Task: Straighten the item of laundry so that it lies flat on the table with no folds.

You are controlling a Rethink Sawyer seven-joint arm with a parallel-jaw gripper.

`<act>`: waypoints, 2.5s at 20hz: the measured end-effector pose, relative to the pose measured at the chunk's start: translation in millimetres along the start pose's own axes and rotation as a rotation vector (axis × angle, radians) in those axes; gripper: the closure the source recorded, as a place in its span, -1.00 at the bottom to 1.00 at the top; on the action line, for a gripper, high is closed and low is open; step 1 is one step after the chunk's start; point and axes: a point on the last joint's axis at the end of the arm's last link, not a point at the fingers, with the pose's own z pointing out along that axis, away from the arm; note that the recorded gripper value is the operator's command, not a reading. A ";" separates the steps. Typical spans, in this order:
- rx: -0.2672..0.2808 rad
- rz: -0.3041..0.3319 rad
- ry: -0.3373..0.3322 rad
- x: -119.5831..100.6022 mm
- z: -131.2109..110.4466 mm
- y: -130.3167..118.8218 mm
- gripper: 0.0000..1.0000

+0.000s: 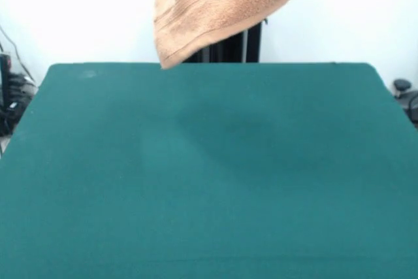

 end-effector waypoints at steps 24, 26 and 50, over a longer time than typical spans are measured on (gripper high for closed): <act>-0.016 -0.112 0.023 52.8 2.3 21.7 1.00; -0.014 -0.119 0.026 55.7 3.5 23.7 1.00; 0.033 -0.160 -0.008 54.5 66.3 43.4 1.00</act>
